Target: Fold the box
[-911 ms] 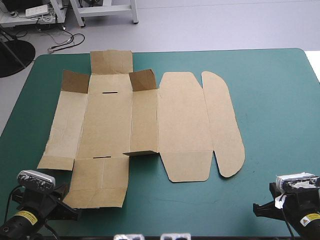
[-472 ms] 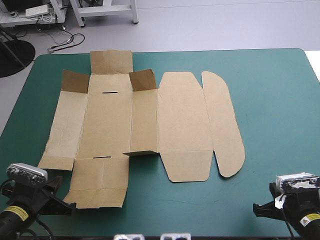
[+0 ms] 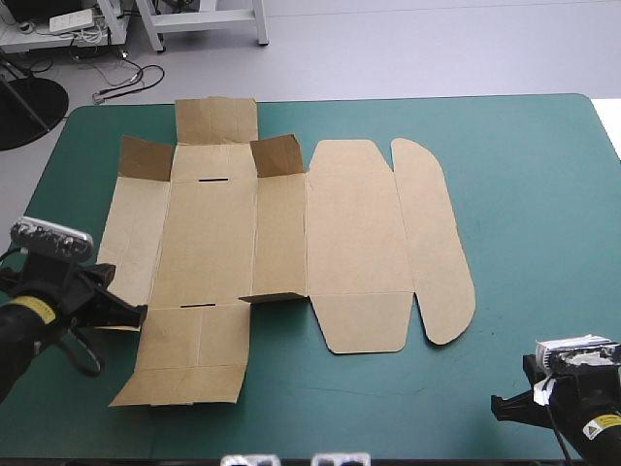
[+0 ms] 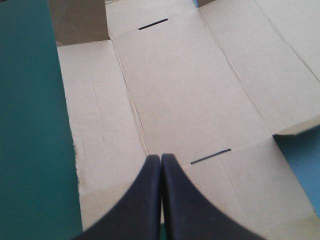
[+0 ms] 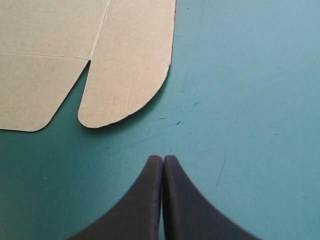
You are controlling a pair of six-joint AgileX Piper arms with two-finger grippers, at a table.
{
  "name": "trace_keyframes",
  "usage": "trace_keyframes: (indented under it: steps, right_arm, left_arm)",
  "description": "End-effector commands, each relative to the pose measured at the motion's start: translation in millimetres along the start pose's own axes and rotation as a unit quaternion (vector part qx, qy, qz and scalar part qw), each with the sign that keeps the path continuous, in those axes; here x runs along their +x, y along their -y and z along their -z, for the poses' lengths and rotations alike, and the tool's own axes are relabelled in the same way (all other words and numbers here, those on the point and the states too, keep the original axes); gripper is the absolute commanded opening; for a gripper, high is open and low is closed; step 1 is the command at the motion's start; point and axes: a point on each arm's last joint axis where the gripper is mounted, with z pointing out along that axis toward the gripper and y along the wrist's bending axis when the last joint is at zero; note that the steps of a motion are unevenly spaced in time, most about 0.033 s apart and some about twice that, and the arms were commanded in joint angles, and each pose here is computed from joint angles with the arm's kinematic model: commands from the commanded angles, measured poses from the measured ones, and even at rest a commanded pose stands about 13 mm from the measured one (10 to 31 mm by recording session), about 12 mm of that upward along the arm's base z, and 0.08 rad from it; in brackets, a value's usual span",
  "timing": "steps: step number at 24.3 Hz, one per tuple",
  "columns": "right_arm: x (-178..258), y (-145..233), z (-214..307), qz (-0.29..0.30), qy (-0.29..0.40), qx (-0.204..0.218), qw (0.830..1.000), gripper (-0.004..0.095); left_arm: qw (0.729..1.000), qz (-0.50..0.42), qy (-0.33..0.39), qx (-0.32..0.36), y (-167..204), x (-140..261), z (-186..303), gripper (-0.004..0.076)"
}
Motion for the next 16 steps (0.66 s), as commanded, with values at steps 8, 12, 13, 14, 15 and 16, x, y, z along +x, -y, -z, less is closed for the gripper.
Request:
trace_keyframes:
  steps: [8, 12, 13, 14, 15, 16]
  right_arm:
    - [-12, 0, 5, 0.001, 0.035, 0.0, 0.999, -0.0015]
    - [-12, 0, 5, 0.001, 0.035, 0.0, 0.999, -0.0015]
    - [-12, 0, 5, 0.001, 0.035, 0.0, 0.999, -0.0015]
    - [-12, 0, 5, 0.001, 0.035, 0.0, 0.999, -0.0015]
    - [-12, 0, 5, 0.001, 0.035, 0.0, 0.999, -0.0015]
    - [-12, 0, 5, 0.001, 0.035, 0.0, 0.999, -0.0015]
  left_arm:
    - [0.995, 0.021, -0.02, -0.098, -32, -65, -70, -0.0008]
    - [0.987, 0.091, -0.056, -0.116, -74, -67, -92, -0.0008]
    - [0.986, 0.11, -0.061, -0.112, -82, -64, -94, -0.0008]
    - [0.983, 0.133, -0.067, -0.111, -93, -59, -98, -0.0008]
    - [0.974, 0.184, -0.075, -0.109, -116, -48, -102, -0.0008]
    - [0.967, 0.225, -0.079, -0.093, -130, -40, -109, -0.0008]
